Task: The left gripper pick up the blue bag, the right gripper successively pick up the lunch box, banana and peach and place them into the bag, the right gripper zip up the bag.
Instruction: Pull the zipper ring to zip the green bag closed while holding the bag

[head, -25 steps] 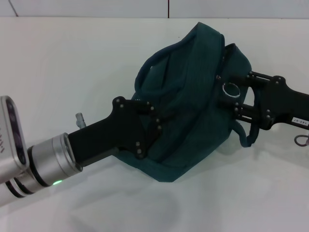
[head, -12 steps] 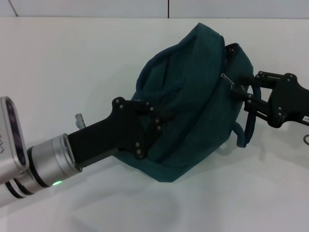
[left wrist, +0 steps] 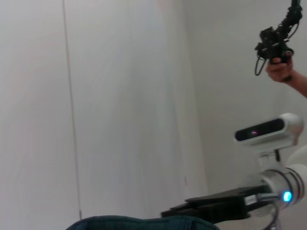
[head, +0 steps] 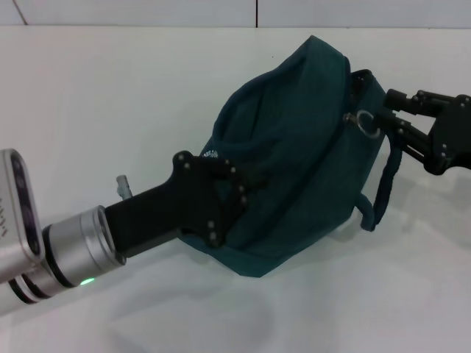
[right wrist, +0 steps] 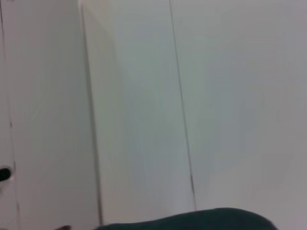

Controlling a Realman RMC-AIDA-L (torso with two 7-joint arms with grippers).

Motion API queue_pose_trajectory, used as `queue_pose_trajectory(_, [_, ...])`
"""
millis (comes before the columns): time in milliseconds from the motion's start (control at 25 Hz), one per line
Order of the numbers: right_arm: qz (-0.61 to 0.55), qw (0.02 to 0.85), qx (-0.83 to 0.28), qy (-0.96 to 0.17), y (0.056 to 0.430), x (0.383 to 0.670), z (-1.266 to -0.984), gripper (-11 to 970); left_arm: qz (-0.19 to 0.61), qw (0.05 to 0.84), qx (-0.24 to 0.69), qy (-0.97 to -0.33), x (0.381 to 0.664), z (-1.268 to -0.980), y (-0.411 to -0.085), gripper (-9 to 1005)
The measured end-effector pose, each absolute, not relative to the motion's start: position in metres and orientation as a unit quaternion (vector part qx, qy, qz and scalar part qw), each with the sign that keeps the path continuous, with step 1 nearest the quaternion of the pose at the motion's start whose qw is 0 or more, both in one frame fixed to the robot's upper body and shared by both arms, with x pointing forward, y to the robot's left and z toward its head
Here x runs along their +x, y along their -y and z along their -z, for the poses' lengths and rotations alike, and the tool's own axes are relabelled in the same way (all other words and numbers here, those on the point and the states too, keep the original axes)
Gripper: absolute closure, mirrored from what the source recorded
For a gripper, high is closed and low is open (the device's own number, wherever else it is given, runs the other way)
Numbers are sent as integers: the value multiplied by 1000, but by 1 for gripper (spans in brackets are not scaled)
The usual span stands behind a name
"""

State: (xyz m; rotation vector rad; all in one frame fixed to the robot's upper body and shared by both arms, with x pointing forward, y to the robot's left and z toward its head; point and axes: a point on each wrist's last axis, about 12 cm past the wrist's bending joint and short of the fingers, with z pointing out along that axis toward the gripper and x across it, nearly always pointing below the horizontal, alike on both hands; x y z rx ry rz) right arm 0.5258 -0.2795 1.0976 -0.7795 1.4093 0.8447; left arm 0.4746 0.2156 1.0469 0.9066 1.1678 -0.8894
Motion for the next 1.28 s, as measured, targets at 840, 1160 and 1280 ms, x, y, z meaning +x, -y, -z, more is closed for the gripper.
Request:
queue_pose_trajectory(840, [-396,576,-339,-629,285,517,-1093,474,396,640,420,-507,478,-1048,-211,952])
queue_pose_trajectory(1160, [-425,523,-355,-648,265,532,-1095,280,395,638,423,-508,481,-1049,-209,952])
queue_pose_trajectory(1280, [-440,513,-362,-642,266,529,-1098,254,393,638,423,-509,482,-1048,-209,952])
